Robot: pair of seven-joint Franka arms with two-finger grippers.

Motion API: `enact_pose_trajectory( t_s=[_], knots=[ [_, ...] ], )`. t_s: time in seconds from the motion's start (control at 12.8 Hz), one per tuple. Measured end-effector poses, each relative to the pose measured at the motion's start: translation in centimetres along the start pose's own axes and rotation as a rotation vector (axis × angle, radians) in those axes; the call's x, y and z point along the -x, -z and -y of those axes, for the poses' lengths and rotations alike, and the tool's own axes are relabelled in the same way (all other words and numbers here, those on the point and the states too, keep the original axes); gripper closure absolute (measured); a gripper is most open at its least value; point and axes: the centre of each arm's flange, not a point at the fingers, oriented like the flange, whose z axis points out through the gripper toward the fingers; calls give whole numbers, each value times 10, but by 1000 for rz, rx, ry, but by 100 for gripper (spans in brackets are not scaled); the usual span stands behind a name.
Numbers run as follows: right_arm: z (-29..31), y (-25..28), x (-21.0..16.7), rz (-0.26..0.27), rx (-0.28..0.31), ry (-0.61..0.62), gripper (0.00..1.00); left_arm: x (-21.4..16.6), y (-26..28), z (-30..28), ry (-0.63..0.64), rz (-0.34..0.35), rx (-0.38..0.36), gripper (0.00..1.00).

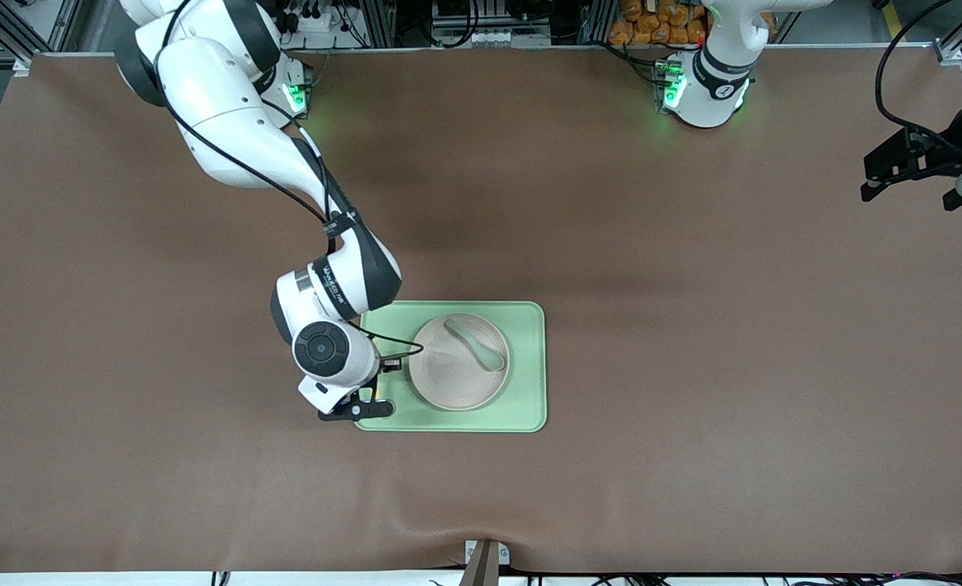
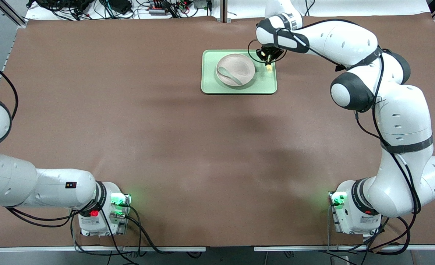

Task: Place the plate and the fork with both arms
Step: 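Lift the fork and lower it onto the tray beside the plate, then open the right gripper and withdraw it from the tray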

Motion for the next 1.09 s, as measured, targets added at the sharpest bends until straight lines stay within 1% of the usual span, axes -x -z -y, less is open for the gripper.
enact_pose_trajectory(
  t_s=[0.16, 0.31, 0.39, 0.78, 0.94, 1.01, 1.09],
  knots=[
    [15, -13, 8, -16, -7, -16, 85, 0, 0, 0, 0, 0, 0, 0],
    [21, -20, 13, -17, -6, -15, 85, 0, 0, 0, 0, 0, 0, 0],
    [21, -20, 13, -16, -5, -16, 78, 0, 0, 0, 0, 1, 0, 0],
    [15, -14, 10, -26, -6, -27, 22, 0, 0, 0, 0, 1, 0, 0],
    [2, 2, 6, -28, -3, -46, 1, 0, 0, 0, 0, 1, 0, 0],
    [-12, 17, 3, -23, -3, -64, 0, 0, -1, 0, 0, 1, 0, 0],
    [-29, 38, -3, -35, -11, -89, 0, 0, -1, 0, 0, 2, 0, 0]
  ],
)
